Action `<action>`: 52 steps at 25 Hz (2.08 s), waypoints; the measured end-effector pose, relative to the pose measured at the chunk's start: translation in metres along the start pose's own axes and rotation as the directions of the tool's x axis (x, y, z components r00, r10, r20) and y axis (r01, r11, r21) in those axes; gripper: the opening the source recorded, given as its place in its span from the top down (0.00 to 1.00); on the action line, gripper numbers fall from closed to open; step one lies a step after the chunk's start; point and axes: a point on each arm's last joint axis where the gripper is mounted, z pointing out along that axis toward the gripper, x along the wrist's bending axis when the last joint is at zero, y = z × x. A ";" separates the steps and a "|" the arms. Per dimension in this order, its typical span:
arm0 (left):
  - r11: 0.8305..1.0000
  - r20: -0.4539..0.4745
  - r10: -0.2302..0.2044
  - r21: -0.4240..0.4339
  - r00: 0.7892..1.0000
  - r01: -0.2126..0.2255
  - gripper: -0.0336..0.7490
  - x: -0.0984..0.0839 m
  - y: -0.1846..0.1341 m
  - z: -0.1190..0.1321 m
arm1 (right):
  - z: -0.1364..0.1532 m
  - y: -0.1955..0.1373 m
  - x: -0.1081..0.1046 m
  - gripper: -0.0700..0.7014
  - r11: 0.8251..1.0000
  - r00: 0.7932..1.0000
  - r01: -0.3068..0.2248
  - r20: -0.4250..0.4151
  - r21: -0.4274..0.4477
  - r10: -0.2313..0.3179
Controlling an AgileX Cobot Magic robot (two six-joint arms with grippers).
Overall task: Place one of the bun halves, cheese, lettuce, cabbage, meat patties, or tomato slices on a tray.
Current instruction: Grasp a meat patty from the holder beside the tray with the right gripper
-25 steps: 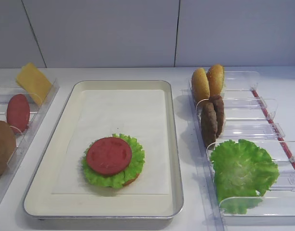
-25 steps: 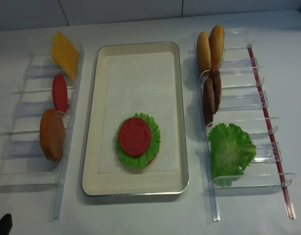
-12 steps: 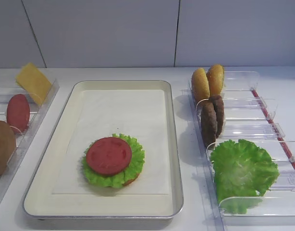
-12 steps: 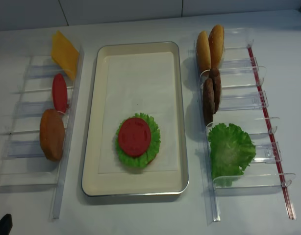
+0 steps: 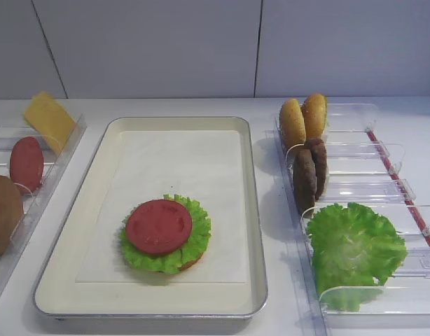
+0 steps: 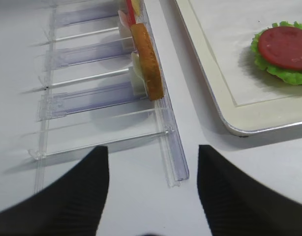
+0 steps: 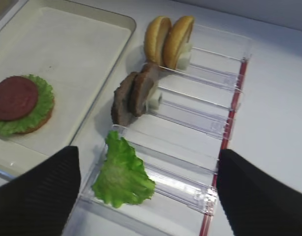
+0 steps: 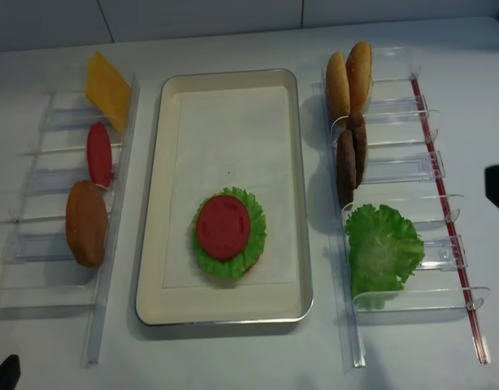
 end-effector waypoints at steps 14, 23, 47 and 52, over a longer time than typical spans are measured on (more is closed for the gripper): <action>1.000 0.000 0.000 0.000 1.000 0.000 0.45 0.000 0.000 0.000 | 0.089 0.028 0.013 0.16 0.977 0.972 0.072 -0.234 0.202 -0.023; 1.000 0.000 0.000 0.000 1.000 0.000 0.45 0.000 0.000 0.000 | 0.146 0.037 0.031 0.16 0.948 0.982 0.023 -0.183 0.318 0.037; 1.000 -0.002 0.001 0.000 1.000 -0.001 0.45 0.000 0.000 0.000 | 0.216 0.040 0.030 0.27 0.839 0.975 -0.160 -0.051 0.520 0.218; 1.000 -0.002 0.001 0.000 1.000 -0.001 0.45 0.000 0.000 0.000 | 0.223 0.038 0.028 0.27 0.834 0.975 -0.174 -0.028 0.524 0.221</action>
